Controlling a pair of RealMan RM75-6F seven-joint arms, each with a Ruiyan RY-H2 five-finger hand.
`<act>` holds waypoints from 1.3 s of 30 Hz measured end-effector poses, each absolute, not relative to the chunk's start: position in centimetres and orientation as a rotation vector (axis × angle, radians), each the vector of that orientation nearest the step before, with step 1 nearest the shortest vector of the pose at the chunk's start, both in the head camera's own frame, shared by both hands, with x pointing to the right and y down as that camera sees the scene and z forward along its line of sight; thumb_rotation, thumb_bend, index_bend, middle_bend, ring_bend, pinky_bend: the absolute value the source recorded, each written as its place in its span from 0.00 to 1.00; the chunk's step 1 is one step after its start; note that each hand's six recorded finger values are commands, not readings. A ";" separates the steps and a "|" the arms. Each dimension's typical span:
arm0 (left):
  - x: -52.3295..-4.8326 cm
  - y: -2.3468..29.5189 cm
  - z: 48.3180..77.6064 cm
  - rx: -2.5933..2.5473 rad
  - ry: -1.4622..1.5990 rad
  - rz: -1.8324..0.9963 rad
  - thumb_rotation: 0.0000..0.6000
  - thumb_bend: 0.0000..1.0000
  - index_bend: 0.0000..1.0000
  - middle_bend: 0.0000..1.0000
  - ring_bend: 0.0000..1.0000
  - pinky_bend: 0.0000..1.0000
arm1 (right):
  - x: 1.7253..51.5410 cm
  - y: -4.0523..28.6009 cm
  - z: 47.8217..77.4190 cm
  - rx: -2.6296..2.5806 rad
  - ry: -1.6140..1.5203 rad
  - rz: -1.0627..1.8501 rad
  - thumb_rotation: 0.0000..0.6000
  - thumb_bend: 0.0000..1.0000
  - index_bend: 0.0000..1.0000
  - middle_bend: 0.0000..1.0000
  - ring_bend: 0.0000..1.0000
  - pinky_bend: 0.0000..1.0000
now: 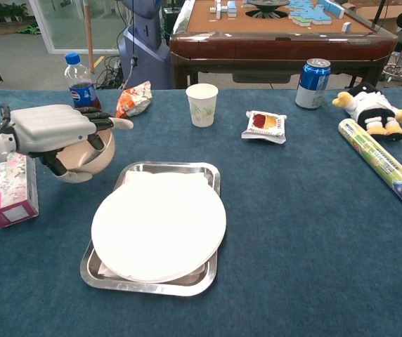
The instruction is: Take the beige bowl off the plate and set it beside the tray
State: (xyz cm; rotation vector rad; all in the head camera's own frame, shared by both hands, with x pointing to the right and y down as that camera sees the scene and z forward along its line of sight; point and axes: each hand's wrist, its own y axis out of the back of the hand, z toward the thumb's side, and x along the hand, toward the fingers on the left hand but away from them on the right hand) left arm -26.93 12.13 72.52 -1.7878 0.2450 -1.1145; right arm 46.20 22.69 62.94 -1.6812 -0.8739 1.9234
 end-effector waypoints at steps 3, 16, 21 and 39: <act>-27.5 12.0 73.2 -1.794 0.247 -1.131 1.00 0.32 0.65 0.03 0.00 0.00 | 46.1 22.6 63.1 -1.682 -0.873 1.925 1.00 0.21 0.00 0.00 0.00 0.00; -28.4 12.6 74.9 -1.833 0.219 -1.161 1.00 0.32 0.51 0.03 0.00 0.00 | 46.1 22.7 63.5 -1.691 -0.859 1.940 1.00 0.21 0.00 0.00 0.00 0.00; -27.9 13.0 74.6 -1.858 0.219 -1.149 1.00 0.32 0.42 0.01 0.00 0.00 | 46.1 22.7 63.4 -1.688 -0.862 1.935 1.00 0.21 0.00 0.00 0.00 0.00; -27.5 12.4 70.9 -1.817 0.263 -1.111 1.00 0.32 0.18 0.00 0.00 0.00 | 45.7 22.8 63.2 -1.695 -0.846 1.916 1.00 0.21 0.00 0.00 0.00 0.00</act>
